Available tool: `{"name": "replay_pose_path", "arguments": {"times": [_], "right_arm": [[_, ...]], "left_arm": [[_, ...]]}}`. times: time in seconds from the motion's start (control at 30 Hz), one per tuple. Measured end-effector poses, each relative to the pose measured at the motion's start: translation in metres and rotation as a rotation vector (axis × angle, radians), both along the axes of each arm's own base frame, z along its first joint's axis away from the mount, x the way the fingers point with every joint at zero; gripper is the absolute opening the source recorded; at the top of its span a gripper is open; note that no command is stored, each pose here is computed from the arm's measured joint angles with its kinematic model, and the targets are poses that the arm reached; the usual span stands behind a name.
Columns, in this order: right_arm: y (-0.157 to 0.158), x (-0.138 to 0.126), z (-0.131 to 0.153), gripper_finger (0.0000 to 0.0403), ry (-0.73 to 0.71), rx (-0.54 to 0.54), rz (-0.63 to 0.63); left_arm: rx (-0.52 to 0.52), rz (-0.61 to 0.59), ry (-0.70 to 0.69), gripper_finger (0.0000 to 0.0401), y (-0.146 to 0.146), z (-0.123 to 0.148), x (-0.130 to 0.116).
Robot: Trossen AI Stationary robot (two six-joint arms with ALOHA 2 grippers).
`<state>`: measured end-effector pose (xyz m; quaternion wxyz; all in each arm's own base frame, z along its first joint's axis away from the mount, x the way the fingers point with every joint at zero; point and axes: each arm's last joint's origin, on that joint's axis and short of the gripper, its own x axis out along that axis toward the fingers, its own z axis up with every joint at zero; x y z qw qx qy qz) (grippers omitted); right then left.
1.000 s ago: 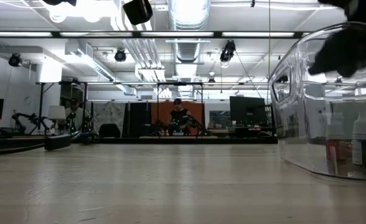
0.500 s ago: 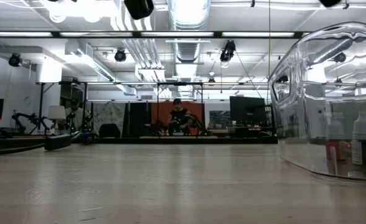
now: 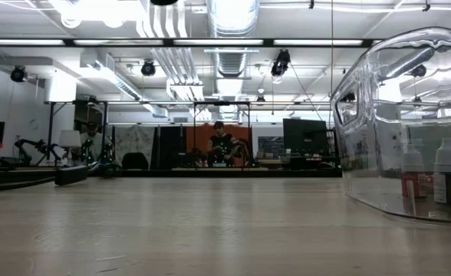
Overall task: Pick & Place food coloring
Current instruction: Put the black food color into the transparent bin
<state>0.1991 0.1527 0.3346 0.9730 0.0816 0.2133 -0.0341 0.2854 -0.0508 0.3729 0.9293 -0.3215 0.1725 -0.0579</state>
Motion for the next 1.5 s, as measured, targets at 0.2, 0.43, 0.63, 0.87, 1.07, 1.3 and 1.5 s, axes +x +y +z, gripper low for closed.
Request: {"name": "replay_pose_path", "arguments": {"times": [0.2, 0.43, 0.63, 0.87, 1.07, 1.3, 1.5], "right_arm": [[0.000, 0.000, 0.004, 0.0162, -0.008, 0.008, 0.003], [0.003, -0.001, -0.004, 0.0162, 0.041, 0.034, 0.088], [0.007, -0.003, -0.009, 0.0162, 0.113, 0.066, 0.235], [0.010, -0.005, -0.011, 0.0161, 0.181, 0.110, 0.361], [0.011, -0.011, -0.017, 0.0152, 0.242, 0.097, 0.383], [0.013, -0.012, -0.020, 0.0143, 0.252, 0.097, 0.395], [0.013, -0.012, -0.020, 0.0139, 0.251, 0.094, 0.397]], "left_arm": [[0.004, -0.033, 0.140, 0.0171, -0.016, 0.005, 0.020], [-0.049, -0.013, 0.314, 0.0171, -0.039, -0.013, 0.052], [-0.135, 0.056, 0.524, 0.0171, -0.052, -0.045, 0.072], [-0.256, 0.185, 0.836, 0.0171, -0.057, -0.089, 0.078], [-0.395, 0.139, 1.057, 0.0171, -0.067, -0.123, 0.081], [-0.409, 0.109, 1.238, 0.0171, -0.078, -0.152, 0.080], [-0.455, 0.058, 1.396, 0.0171, -0.086, -0.182, 0.083]]}}
